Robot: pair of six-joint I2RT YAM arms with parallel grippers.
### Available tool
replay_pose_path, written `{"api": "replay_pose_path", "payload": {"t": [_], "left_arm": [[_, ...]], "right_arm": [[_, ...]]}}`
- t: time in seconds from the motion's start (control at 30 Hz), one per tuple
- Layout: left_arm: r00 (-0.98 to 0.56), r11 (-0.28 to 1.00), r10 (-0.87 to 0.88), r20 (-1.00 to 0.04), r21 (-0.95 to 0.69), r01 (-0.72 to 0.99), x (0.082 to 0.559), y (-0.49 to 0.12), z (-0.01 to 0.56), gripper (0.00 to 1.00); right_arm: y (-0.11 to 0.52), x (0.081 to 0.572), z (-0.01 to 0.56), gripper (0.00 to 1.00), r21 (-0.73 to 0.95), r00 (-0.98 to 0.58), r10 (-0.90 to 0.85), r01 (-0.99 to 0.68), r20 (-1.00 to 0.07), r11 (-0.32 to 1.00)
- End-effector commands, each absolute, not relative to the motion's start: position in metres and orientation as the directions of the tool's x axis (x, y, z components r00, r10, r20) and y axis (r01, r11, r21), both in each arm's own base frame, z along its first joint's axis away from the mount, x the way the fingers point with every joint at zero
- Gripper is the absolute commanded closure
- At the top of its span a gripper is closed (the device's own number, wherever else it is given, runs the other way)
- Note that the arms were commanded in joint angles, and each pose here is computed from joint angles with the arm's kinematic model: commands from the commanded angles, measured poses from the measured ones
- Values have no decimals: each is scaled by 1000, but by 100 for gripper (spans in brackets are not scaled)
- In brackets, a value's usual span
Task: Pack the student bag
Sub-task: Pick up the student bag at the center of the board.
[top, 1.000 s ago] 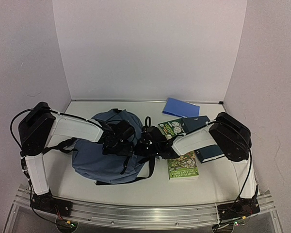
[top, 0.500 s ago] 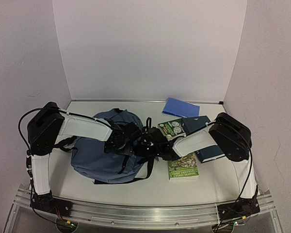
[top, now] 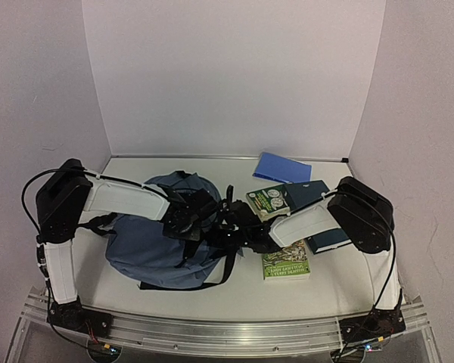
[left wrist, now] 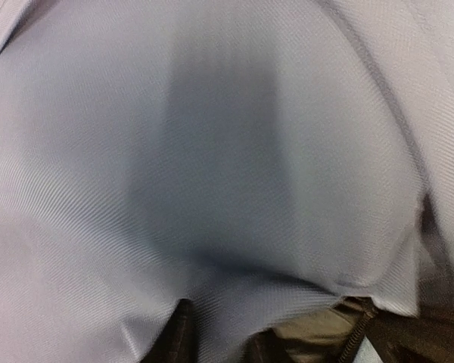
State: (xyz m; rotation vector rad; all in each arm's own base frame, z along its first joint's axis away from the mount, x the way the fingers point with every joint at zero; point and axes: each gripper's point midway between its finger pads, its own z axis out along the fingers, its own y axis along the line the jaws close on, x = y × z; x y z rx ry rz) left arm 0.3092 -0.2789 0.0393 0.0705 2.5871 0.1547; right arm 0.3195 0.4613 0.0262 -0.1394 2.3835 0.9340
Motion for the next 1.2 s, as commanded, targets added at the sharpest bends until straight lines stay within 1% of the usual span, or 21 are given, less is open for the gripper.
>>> {"api": "replay_pose_path", "payload": {"t": [0.0, 0.13, 0.27, 0.33, 0.37, 0.4, 0.47, 0.57, 0.63, 0.77, 0.87, 1.03, 1.17], "left_arm": [[-813, 997, 59, -579, 77, 17, 315, -250, 83, 91], [-817, 994, 45, -575, -53, 93, 305, -260, 98, 99], [-841, 976, 9, -541, -179, 126, 299, -264, 105, 100], [-855, 968, -5, -519, -217, 126, 298, -263, 105, 100], [-860, 968, -14, -510, -224, 117, 299, -259, 104, 100], [-864, 968, -20, -504, -227, 109, 300, -254, 105, 100], [-869, 967, -37, -493, -236, 93, 303, -246, 106, 100], [-870, 965, -67, -489, -254, 68, 309, -232, 113, 100], [-868, 962, -81, -490, -265, 60, 312, -226, 119, 100], [-863, 952, -116, -492, -302, 44, 318, -214, 136, 100], [-862, 937, -144, -486, -347, 39, 322, -205, 151, 100], [-854, 922, -204, -479, -387, -3, 331, -178, 180, 100], [-843, 925, -215, -493, -379, -14, 337, -157, 203, 100]], "right_arm": [[430, 305, 10, 100, 508, -866, 48, -246, -497, 826], [437, 309, 20, 100, 512, -855, 40, -272, -517, 815], [443, 312, 32, 100, 523, -845, 41, -291, -533, 801], [446, 311, 43, 100, 534, -840, 36, -311, -542, 786], [448, 311, 53, 97, 541, -833, 37, -324, -552, 776], [448, 311, 64, 90, 545, -826, 38, -335, -562, 768], [445, 312, 93, 65, 542, -800, 44, -364, -599, 757], [422, 322, 128, 40, 481, -752, 50, -368, -657, 796], [395, 335, 145, 31, 438, -728, 67, -334, -682, 834], [329, 354, 160, 14, 349, -700, 85, -244, -709, 905], [275, 367, 159, 7, 273, -692, 102, -141, -715, 952], [191, 386, 151, 2, 255, -697, 190, 10, -691, 967], [127, 403, 132, 2, 258, -707, 274, 133, -652, 957]]}}
